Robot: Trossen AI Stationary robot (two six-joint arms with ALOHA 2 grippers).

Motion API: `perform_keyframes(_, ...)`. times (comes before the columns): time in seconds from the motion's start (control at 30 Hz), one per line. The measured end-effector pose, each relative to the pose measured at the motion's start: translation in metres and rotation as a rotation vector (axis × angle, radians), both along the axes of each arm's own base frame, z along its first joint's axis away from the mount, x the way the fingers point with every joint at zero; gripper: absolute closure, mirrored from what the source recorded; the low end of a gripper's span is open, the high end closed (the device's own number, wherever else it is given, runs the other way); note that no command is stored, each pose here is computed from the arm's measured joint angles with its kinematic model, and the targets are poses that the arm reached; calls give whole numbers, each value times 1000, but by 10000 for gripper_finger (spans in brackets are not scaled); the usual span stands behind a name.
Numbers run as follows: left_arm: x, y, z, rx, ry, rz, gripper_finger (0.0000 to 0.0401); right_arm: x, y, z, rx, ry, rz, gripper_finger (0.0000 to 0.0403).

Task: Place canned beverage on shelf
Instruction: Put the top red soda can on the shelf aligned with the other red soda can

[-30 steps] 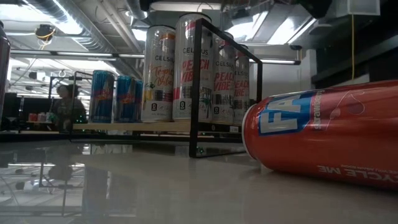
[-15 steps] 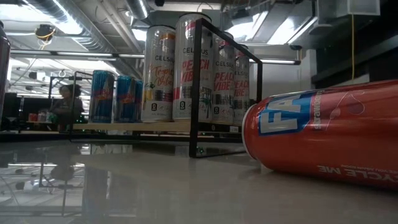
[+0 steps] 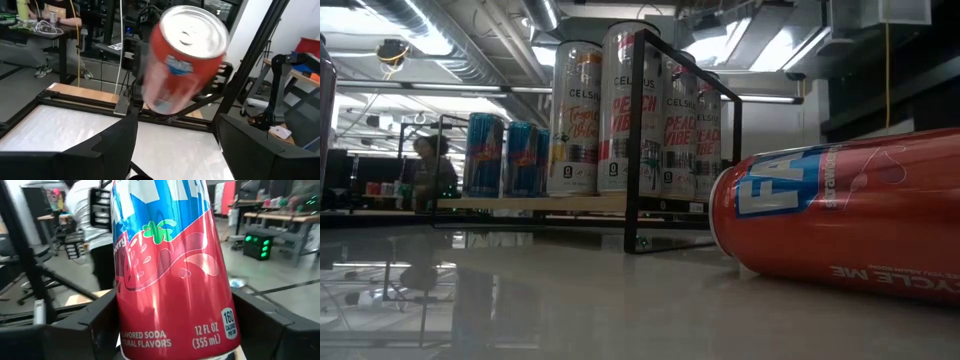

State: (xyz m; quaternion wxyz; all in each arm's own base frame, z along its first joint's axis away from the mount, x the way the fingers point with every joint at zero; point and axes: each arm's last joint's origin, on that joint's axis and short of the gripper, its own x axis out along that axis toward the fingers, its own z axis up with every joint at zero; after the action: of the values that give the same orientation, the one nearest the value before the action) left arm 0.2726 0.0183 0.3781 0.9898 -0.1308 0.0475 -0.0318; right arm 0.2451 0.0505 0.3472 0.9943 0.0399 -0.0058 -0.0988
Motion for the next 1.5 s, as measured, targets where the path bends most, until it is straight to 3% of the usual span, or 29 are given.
perform_keyframes(0.33,0,3,0,-23,-4,90,135,3,-11,3,-28,-20,12,97)
perform_keyframes(1.27,0,2,0,-21,-3,68,134,3,-11,3,-28,-20,19,96)
perform_keyframes(1.5,0,2,0,-19,-3,75,84,3,-11,3,-28,-19,29,97)
